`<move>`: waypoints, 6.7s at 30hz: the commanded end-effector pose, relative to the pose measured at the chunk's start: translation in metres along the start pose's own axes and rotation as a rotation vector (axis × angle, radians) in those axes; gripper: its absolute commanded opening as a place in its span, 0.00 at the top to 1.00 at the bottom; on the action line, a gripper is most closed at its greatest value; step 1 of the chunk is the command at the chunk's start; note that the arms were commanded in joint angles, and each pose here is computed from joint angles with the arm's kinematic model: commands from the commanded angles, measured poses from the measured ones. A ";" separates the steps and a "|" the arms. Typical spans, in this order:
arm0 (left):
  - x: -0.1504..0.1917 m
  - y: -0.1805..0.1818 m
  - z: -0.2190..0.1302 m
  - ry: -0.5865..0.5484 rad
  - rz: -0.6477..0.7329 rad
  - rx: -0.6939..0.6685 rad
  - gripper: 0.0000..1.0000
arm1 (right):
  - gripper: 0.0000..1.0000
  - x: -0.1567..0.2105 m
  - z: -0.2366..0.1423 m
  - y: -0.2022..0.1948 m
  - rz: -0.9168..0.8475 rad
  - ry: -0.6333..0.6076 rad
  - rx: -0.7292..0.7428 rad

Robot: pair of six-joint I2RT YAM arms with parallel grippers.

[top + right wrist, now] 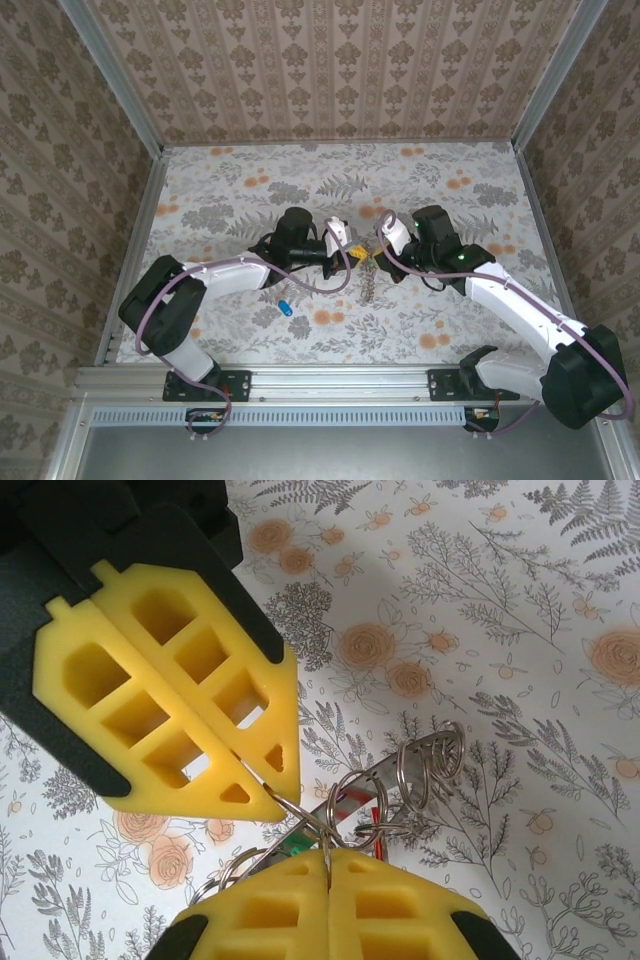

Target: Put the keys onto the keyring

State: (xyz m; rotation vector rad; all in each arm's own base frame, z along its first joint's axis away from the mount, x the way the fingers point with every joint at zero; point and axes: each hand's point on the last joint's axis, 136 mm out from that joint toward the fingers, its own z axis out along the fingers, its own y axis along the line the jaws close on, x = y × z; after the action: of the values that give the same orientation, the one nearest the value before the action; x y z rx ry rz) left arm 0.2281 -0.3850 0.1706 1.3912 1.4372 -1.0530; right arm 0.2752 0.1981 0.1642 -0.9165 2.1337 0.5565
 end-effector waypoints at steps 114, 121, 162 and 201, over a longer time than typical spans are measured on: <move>-0.004 0.011 0.011 -0.044 0.000 0.020 1.00 | 0.94 -0.001 -0.007 -0.019 0.159 -0.074 -0.043; -0.004 0.013 0.013 -0.044 -0.004 0.019 1.00 | 0.95 -0.002 -0.001 -0.021 0.199 -0.089 -0.062; 0.009 0.058 -0.015 -0.036 -0.063 -0.324 0.81 | 1.00 0.104 -0.021 -0.120 0.625 0.311 0.433; 0.051 0.040 -0.031 0.110 -0.623 -0.382 0.69 | 0.60 0.088 0.043 -0.139 1.011 0.190 0.029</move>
State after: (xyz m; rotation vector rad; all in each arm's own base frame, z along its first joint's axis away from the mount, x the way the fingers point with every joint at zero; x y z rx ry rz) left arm 0.2666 -0.3287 0.1253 0.7290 2.0847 -0.9628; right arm 0.3513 0.0777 0.0286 0.0747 2.8525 0.5525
